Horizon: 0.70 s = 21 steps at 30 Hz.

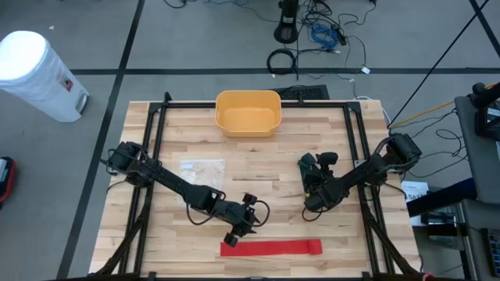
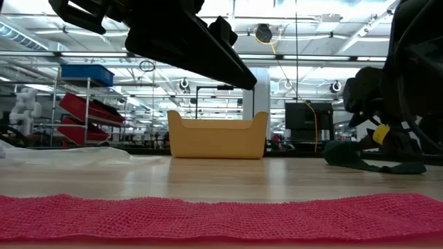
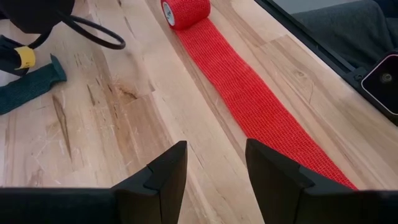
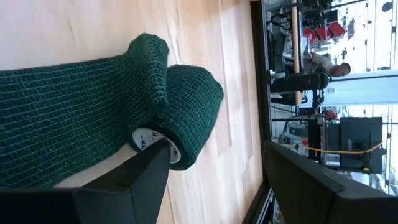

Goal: Roll bandage
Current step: Roll the green bandage

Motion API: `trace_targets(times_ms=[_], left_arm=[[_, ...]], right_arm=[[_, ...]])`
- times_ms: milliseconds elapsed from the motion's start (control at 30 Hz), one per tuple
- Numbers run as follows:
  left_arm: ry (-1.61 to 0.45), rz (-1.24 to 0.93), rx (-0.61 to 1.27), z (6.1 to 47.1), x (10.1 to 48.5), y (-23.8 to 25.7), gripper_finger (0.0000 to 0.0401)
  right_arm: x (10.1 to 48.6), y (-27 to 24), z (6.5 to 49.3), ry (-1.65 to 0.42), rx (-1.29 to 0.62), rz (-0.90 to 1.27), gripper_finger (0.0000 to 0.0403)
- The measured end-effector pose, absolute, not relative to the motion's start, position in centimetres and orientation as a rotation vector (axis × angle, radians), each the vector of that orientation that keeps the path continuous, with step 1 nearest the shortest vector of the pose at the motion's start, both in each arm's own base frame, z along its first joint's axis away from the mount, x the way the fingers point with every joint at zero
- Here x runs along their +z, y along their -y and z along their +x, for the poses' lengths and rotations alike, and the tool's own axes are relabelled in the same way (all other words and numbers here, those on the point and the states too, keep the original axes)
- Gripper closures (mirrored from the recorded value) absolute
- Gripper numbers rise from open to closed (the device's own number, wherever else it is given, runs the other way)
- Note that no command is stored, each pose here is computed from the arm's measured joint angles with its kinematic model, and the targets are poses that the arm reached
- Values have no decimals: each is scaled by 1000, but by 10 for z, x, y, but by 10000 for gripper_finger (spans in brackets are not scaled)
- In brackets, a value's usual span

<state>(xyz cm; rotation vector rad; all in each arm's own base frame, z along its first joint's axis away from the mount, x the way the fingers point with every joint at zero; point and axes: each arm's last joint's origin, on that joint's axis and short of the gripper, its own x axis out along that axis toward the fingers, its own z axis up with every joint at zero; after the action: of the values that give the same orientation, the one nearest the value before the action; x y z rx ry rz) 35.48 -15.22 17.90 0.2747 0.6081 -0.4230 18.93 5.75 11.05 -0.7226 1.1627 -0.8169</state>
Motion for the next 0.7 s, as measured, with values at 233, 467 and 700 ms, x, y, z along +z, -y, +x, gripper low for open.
trace_targets(times_ms=[233,467,700], left_arm=[[-608,275,-423,355,179,152,230],[-608,275,-424,355,179,152,230],[-608,275,-423,355,179,152,230]], right_arm=[[109,-57,199,-1133,-777,-758,160],[108,-48,203,-1170,-791,-766,161],[108,-41,207,-1191,-794,-770,161]])
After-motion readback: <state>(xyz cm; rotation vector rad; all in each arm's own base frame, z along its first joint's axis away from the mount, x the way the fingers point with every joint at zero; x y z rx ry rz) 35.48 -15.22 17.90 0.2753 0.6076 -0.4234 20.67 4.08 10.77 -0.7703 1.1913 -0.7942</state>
